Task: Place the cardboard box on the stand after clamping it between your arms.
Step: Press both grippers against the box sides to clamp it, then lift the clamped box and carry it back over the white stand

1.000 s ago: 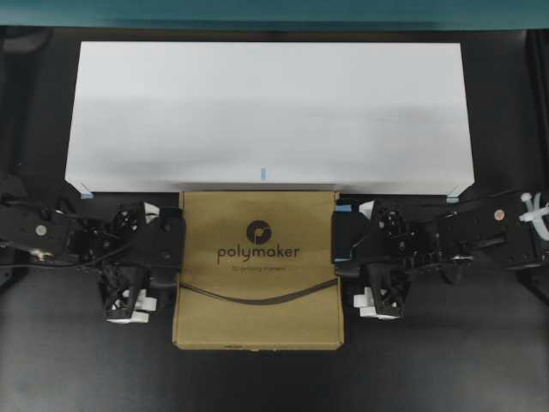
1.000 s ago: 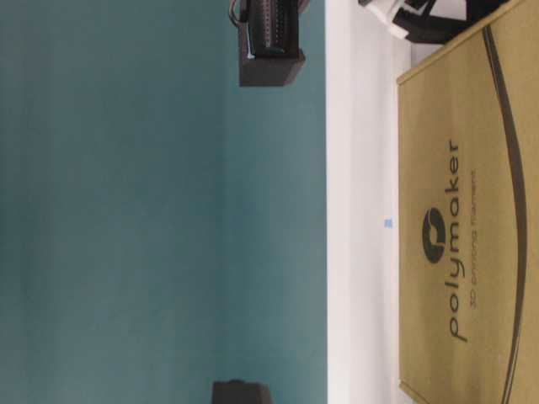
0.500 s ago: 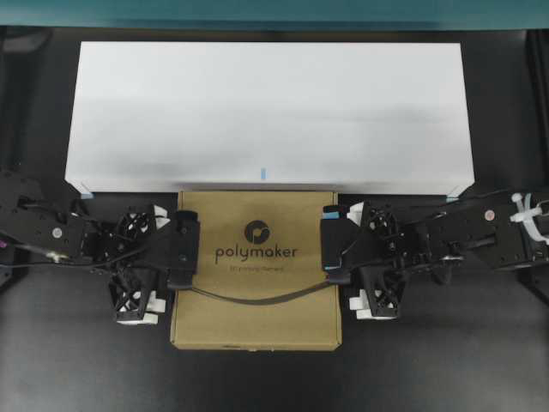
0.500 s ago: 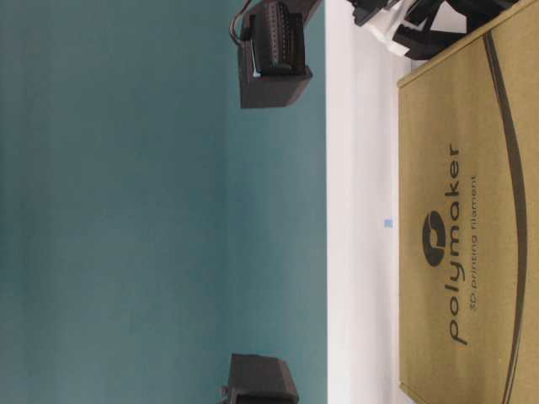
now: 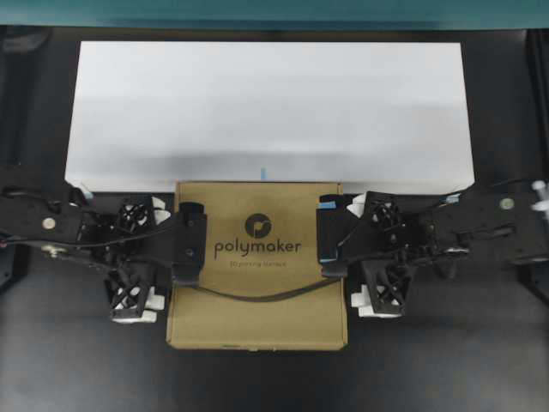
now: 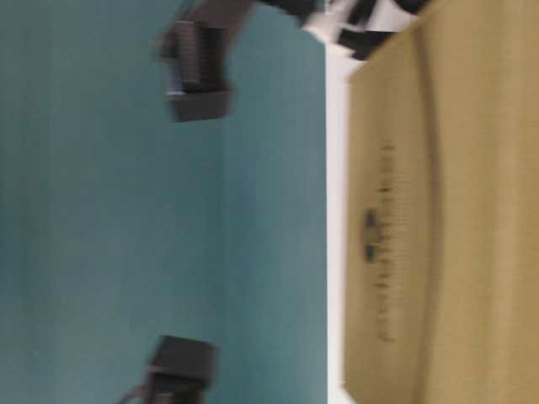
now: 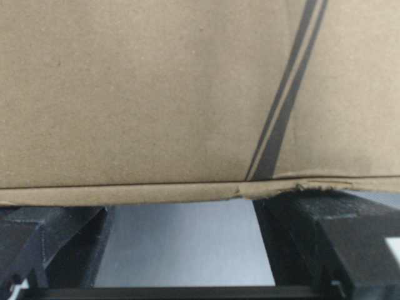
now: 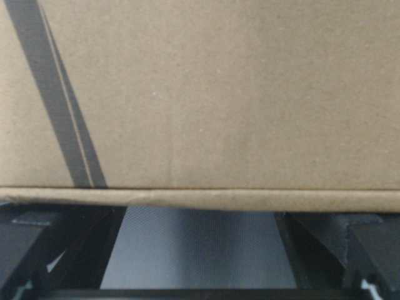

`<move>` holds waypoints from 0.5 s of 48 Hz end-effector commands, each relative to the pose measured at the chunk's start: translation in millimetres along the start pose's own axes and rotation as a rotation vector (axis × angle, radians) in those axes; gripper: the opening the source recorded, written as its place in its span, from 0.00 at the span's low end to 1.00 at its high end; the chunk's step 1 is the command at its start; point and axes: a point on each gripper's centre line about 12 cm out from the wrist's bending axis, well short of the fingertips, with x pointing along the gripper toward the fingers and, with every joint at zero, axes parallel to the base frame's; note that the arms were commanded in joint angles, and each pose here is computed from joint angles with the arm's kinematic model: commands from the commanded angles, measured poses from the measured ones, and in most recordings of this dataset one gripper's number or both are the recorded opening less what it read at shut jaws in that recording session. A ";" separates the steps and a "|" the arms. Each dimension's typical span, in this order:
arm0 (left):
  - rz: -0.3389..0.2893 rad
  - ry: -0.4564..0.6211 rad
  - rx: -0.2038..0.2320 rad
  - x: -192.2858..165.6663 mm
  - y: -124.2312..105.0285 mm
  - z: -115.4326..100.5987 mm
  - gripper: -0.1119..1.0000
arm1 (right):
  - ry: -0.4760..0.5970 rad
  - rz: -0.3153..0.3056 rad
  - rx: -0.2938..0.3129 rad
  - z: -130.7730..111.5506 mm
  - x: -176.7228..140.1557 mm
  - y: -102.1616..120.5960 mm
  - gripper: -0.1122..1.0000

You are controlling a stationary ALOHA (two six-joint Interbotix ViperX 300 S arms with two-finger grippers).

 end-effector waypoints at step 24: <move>0.055 -0.160 -0.065 -89.5 28.1 65.0 0.78 | -0.076 -0.004 -0.029 62.3 -73.4 0.1 0.83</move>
